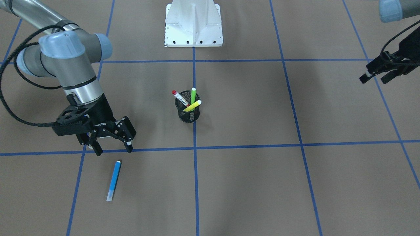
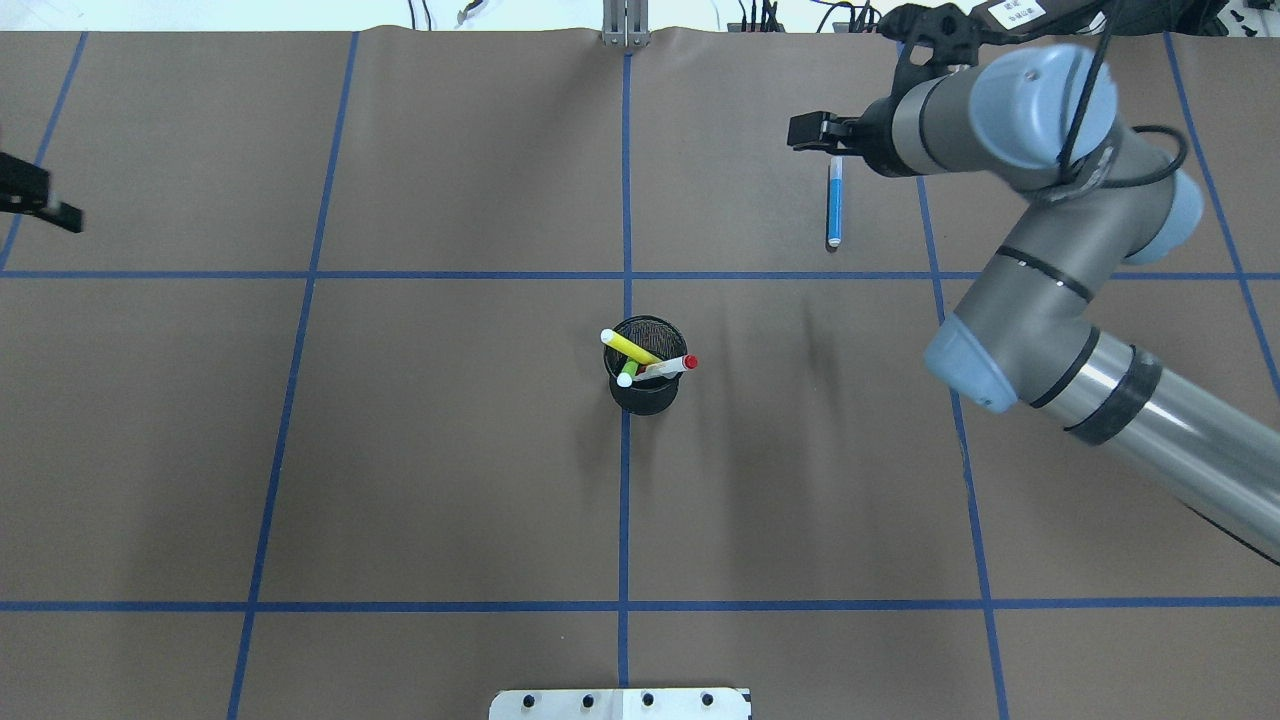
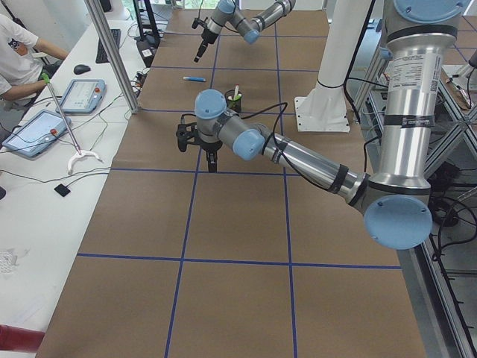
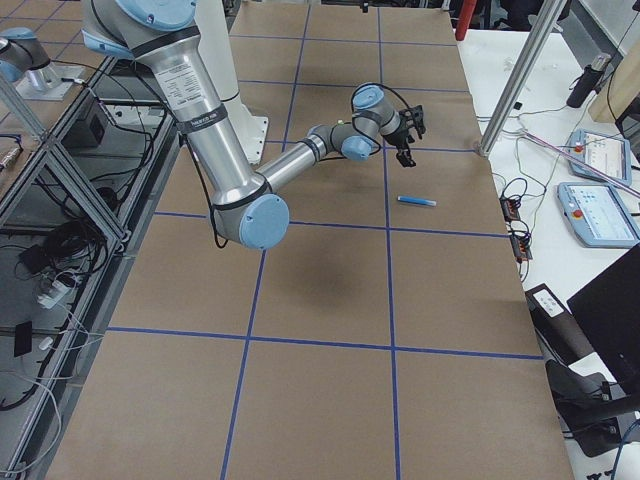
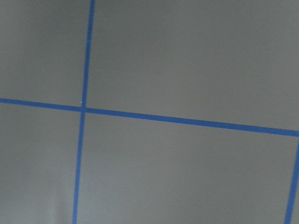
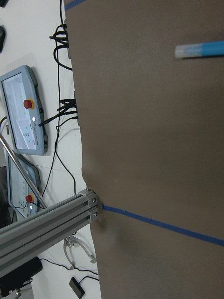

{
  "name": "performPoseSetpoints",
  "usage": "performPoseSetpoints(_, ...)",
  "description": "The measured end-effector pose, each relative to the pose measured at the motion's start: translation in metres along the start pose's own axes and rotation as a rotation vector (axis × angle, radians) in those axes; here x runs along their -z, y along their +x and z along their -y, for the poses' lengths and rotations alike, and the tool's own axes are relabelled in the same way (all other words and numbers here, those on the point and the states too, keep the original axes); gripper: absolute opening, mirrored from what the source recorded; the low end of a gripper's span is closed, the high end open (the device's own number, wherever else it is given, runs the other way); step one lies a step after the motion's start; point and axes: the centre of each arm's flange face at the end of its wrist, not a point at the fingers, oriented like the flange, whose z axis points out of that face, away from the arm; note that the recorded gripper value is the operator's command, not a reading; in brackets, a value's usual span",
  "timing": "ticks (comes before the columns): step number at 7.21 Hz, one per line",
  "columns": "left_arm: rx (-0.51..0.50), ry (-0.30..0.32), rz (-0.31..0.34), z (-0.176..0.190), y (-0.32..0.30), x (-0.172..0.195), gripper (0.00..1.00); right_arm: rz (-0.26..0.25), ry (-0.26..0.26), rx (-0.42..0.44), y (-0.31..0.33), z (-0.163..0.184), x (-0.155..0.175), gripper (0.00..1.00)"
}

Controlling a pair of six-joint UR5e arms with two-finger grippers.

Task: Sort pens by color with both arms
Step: 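Withdraw the right gripper while the left gripper reaches over the cup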

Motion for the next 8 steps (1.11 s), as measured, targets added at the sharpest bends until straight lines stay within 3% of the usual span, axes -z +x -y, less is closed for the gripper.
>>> performPoseSetpoints(2,0.097,0.013,-0.004,-0.025,0.105,-0.045,1.0,-0.009,-0.182,-0.101,0.042,0.033,0.037,1.0)
performPoseSetpoints(4,0.179,0.013,0.05,-0.062,0.212,-0.084,1.0,0.035,-0.332,-0.219,0.11,0.063,0.072,1.0)
performPoseSetpoints(6,0.218,0.037,0.156,-0.113,0.324,-0.103,0.99,0.043,-0.381,-0.299,0.158,0.069,0.091,1.0)
performPoseSetpoints(8,0.256,0.086,0.194,-0.137,0.414,-0.128,0.99,0.026,-0.375,-0.315,0.186,0.07,0.098,1.0)
